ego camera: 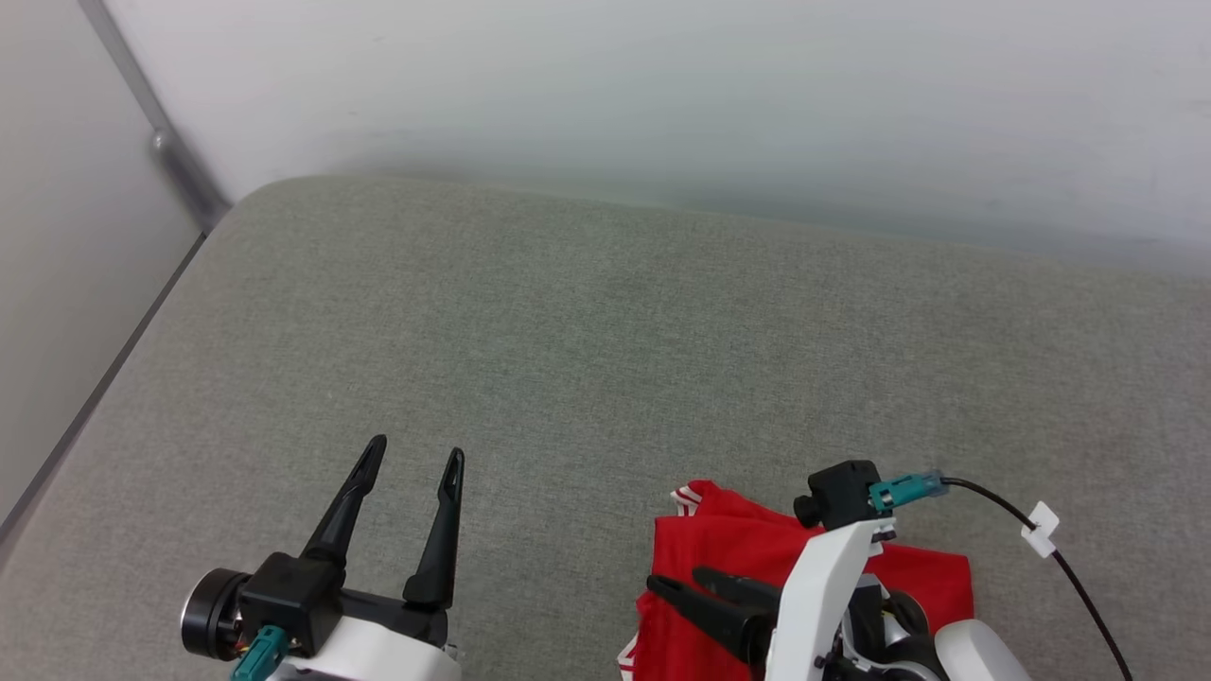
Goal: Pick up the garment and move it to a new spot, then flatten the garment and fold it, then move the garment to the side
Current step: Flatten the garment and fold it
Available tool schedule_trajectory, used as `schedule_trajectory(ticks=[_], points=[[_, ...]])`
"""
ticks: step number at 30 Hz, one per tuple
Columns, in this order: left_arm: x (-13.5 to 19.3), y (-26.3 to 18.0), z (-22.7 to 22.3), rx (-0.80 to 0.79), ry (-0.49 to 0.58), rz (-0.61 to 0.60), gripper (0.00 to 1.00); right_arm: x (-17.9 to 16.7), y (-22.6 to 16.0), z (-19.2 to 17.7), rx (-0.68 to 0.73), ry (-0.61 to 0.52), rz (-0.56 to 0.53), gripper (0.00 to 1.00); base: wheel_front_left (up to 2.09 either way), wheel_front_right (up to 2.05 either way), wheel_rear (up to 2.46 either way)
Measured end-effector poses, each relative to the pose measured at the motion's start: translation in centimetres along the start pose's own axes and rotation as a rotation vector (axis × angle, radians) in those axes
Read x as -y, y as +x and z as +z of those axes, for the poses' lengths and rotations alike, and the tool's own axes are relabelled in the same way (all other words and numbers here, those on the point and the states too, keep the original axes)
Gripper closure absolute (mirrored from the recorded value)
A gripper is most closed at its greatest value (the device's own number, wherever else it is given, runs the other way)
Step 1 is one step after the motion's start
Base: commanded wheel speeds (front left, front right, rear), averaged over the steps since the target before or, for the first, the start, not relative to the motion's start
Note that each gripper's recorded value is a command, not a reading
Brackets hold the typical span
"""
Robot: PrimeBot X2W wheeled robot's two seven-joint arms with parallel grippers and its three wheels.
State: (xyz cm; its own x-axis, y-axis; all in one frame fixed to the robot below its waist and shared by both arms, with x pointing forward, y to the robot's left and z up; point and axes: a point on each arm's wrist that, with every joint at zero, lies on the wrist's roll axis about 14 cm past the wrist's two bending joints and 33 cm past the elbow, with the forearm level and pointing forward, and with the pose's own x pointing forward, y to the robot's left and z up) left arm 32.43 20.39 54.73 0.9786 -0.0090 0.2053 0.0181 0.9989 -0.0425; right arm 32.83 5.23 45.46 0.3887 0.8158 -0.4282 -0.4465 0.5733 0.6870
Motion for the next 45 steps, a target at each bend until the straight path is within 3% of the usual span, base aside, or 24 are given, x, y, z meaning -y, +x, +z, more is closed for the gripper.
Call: schedule_trajectory(ticks=[6, 9, 12, 13, 21, 28, 33, 45], points=[[0.6, 0.4, 0.3, 0.012, -0.005, -0.021, 0.0, -0.5, -0.9, 2.0, 0.073, -0.06, -0.01, 0.0, 0.0, 0.0, 0.0], [1.0, 0.6, 0.4, 0.017, -0.009, -0.033, 0.0, 0.7, -2.3, 5.6, 0.186, -0.159, -0.101, 0.0, 0.0, 0.0, 0.0], [1.5, 1.0, 0.5, 0.024, -0.018, -0.045, 0.0, 1.7, -4.1, 8.8, 0.29, -0.319, -0.222, 0.0, 0.0, 0.0, 0.0], [1.8, 1.3, 0.5, 0.027, -0.027, -0.051, 0.0, 3.0, -5.9, 10.6, 0.355, -0.409, -0.308, 0.0, 0.0, 0.0, 0.0], [2.9, 2.1, 0.6, 0.038, -0.051, -0.08, 0.0, 7.0, -14.5, 15.3, 0.605, -0.641, -0.56, 0.0, 0.0, 0.0, 0.0], [3.9, 2.8, 0.7, 0.047, -0.082, -0.106, 0.0, 8.5, -20.8, 15.1, 0.801, -0.654, -0.663, 0.0, 0.0, 0.0, 0.0], [4.4, 2.8, 0.4, 0.039, -0.093, -0.117, 0.0, 8.0, -23.2, 14.1, 0.908, -0.637, -0.685, 0.0, 0.0, 0.0, 0.0], [4.6, 1.9, -0.2, 0.013, -0.104, -0.118, 0.0, 7.8, -23.1, 10.8, 0.957, -0.547, -0.699, 0.0, 0.0, 0.0, 0.0]])
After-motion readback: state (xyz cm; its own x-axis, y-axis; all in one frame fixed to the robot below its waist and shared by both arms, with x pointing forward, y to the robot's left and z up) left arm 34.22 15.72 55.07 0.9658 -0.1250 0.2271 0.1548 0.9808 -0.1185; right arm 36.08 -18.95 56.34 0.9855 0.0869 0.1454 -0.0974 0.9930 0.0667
